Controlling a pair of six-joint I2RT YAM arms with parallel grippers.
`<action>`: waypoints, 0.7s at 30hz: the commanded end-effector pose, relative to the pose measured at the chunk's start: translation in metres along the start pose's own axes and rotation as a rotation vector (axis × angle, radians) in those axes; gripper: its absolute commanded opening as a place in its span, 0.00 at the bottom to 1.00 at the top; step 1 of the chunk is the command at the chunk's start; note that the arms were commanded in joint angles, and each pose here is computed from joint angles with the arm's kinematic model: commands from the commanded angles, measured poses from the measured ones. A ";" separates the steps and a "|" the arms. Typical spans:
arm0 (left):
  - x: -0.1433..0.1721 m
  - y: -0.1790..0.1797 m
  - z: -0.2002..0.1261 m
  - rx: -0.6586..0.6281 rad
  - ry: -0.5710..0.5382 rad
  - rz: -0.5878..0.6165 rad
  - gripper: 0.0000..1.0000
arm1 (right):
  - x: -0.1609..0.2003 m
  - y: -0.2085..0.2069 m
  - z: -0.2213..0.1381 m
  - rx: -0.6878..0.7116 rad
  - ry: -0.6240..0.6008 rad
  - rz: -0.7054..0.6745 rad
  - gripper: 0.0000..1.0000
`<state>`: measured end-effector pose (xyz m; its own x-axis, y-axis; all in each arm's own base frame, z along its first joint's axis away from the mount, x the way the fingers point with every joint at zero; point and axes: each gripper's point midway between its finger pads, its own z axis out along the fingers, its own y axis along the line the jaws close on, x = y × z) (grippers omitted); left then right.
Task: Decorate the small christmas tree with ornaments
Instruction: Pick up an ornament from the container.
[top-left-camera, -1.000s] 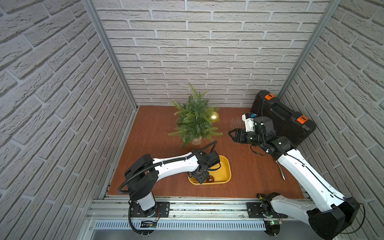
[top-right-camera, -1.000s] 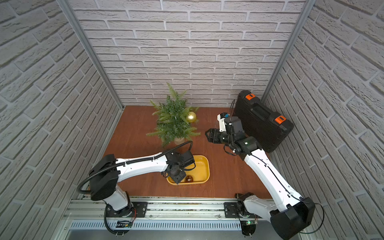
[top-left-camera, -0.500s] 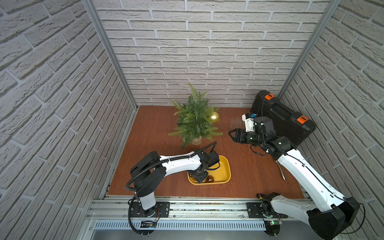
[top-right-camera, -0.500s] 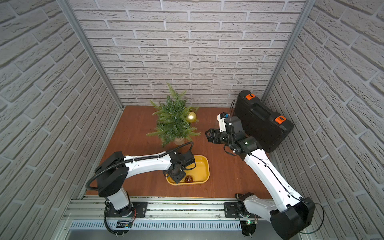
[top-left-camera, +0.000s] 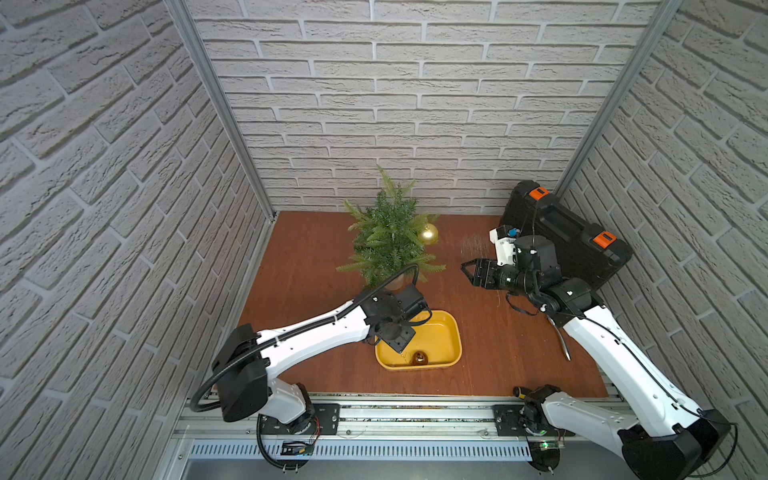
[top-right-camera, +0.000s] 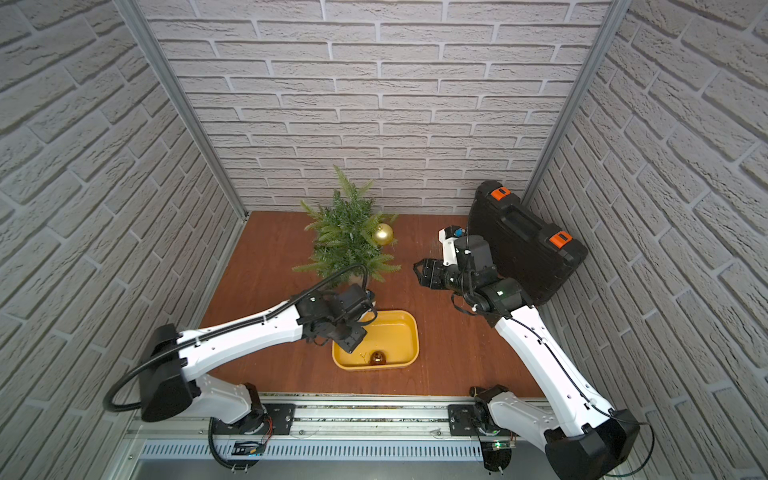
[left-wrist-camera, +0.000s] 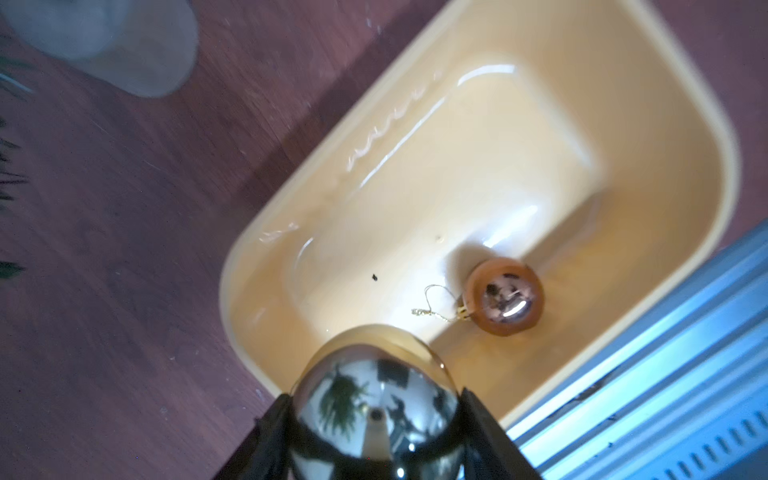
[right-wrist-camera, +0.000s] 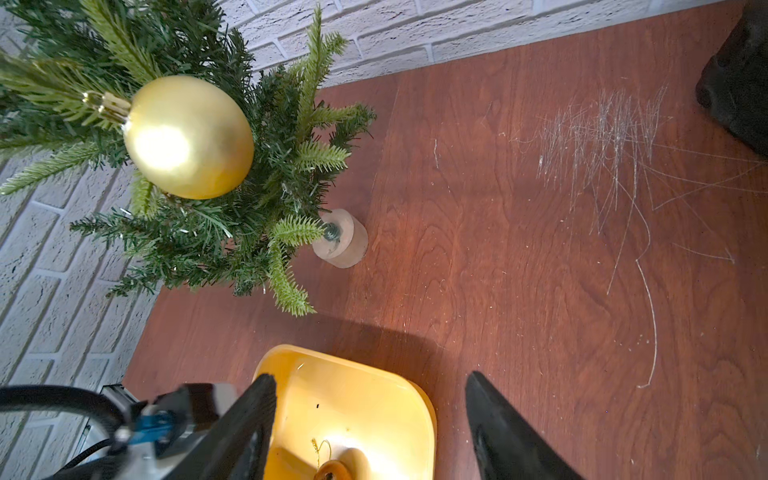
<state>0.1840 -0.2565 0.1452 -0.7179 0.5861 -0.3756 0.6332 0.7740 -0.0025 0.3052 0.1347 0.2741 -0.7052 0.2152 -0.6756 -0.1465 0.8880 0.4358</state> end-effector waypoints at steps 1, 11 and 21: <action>-0.025 0.006 -0.036 0.062 -0.149 -0.055 0.56 | -0.007 0.002 -0.008 -0.011 -0.032 -0.003 0.72; -0.076 0.047 -0.147 0.325 -0.558 -0.303 0.53 | -0.009 0.010 -0.010 -0.036 -0.010 -0.009 0.71; -0.117 0.061 -0.229 0.388 -0.725 -0.260 0.53 | -0.012 0.014 -0.008 -0.048 -0.002 -0.011 0.71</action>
<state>0.2429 -0.2180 0.3668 -0.6324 0.0151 -0.7745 0.5548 0.7066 -0.4392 0.3033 0.1398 0.2820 -0.7169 0.2082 -0.6653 -0.1650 0.8765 0.4522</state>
